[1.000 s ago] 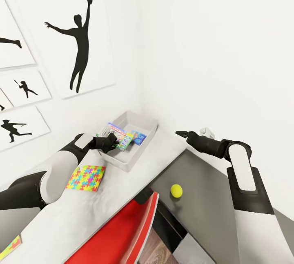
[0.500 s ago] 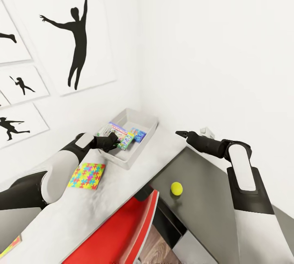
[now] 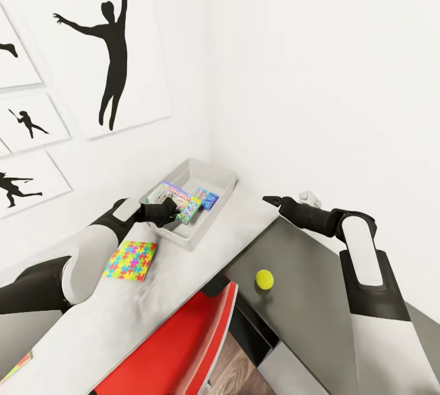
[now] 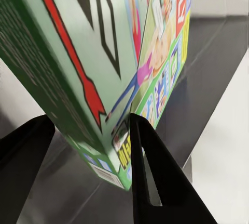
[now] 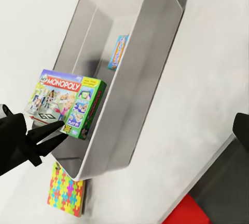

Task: Put all the toys in the child's room - the three board games (two on the bed and one on the table), the two jigsaw puzzles on the table, and the tennis ball on the table - inside the toy box on the table in the child's room.

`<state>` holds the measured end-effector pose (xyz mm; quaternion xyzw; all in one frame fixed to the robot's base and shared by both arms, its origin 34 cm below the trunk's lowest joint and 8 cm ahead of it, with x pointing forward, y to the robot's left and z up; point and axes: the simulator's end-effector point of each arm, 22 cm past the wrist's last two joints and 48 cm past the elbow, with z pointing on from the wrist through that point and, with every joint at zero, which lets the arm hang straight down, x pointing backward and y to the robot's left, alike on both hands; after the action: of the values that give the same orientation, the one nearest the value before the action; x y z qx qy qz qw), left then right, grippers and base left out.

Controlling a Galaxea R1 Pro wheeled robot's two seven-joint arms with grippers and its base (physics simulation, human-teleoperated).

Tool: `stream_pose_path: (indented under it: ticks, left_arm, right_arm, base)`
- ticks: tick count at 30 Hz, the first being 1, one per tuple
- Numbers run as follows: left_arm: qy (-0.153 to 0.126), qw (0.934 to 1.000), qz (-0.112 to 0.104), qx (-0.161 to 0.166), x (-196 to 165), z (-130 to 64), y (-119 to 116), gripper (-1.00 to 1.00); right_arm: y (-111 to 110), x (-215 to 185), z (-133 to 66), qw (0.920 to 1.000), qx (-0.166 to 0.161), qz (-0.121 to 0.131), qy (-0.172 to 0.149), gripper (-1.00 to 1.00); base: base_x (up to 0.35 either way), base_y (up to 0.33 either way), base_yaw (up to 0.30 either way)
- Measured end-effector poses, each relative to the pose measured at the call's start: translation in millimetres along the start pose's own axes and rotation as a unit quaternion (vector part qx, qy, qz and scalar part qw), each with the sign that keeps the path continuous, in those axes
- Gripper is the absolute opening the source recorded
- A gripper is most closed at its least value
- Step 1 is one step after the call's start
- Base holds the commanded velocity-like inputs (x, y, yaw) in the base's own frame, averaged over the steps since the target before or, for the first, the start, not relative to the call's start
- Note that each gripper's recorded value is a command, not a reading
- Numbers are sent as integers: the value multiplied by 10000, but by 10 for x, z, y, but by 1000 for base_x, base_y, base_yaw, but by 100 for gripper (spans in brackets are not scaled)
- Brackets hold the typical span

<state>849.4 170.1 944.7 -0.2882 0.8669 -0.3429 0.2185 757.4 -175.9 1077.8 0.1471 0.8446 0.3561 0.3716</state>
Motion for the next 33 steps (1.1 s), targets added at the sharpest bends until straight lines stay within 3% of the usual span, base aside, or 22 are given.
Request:
stream_pose_path:
  ticks: [4,8,13,24,25,33]
  left_arm:
    - [-91,9999,51,50,-76,-28,-59,-100]
    - [-1,9998,188,32,12,9,-176,-100]
    - [56,9999,87,8,15,-9,-133,-100]
    - [291,9994,120,129,101,-27,-193,-100]
    - [294,9994,119,131,103,-27,-194,100]
    - [288,9994,116,125,95,-31,-187,100]
  right_arm:
    - [-10,13,3,10000,7,6,11,100]
    - [-6,162,59,9999,0,95,111,100]
    - [101,160,102,9998,-93,133,97,100]
    - [160,215,133,9996,-159,187,134,100]
    - [160,216,134,9996,-159,187,134,100]
    - [160,216,133,9996,-160,189,134,100]
  base:
    - [0,0,0]
    - [0,0,0]
    - [0,0,0]
    - [0,0,0]
    - [0,0,0]
    - [0,0,0]
